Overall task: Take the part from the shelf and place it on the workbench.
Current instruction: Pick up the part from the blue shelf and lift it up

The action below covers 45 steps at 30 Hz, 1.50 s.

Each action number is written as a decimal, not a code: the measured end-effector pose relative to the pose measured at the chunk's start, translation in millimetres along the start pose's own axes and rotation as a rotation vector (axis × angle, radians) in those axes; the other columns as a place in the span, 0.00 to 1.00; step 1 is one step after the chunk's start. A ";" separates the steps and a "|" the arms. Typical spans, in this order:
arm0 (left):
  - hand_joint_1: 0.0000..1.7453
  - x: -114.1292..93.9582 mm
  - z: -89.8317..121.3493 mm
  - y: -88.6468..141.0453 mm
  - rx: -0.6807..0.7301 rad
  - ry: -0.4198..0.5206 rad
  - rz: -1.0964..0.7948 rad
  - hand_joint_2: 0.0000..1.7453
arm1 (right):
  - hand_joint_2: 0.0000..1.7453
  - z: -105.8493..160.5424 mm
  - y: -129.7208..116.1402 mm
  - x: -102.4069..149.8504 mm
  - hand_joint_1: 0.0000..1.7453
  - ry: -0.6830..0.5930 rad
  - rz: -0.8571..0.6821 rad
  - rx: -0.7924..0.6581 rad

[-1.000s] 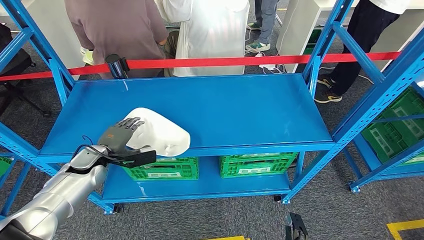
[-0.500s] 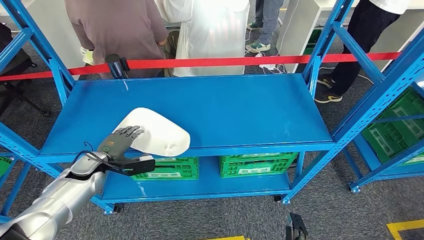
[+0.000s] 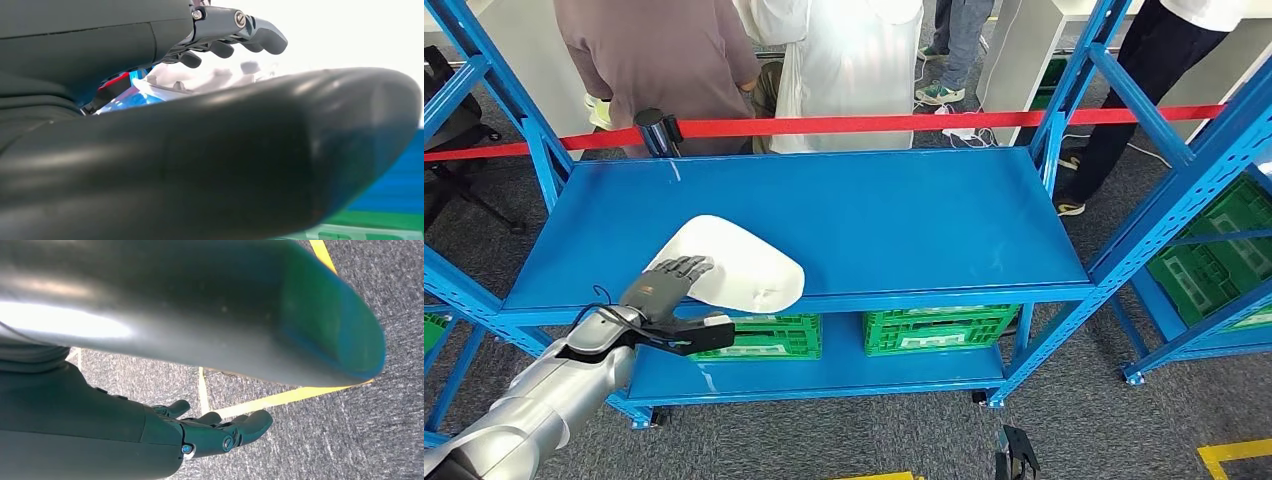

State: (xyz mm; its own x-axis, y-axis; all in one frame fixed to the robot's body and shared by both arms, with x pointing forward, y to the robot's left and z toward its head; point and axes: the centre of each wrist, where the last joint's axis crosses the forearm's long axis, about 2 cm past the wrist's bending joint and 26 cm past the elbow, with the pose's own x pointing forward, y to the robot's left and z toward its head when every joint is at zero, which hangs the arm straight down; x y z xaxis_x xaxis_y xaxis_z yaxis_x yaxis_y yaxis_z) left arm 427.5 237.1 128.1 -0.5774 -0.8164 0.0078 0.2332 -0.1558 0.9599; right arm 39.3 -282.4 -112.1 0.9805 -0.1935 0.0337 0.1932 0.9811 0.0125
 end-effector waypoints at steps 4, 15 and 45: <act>0.00 2.8 0.8 -5.6 -0.010 -0.005 0.005 0.50 | 0.00 0.0 -0.1 0.0 0.00 0.001 -0.004 -0.004; 0.00 19.4 -4.5 -10.4 0.002 -0.035 0.047 1.00 | 0.00 0.0 -0.8 0.0 0.00 0.001 -0.023 -0.007; 0.00 75.9 -25.3 -1.8 0.274 -0.073 0.195 1.00 | 0.00 0.0 -1.2 0.2 0.00 -0.014 -0.017 -0.011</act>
State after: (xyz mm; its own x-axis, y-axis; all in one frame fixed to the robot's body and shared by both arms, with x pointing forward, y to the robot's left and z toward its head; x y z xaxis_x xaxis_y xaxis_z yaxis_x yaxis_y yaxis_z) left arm 403.1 161.3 119.9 -0.5997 -0.7723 0.2095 0.1316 0.1631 0.9778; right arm 39.2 -283.6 -112.1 0.9765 -0.2104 0.0474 0.2105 0.9776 0.0021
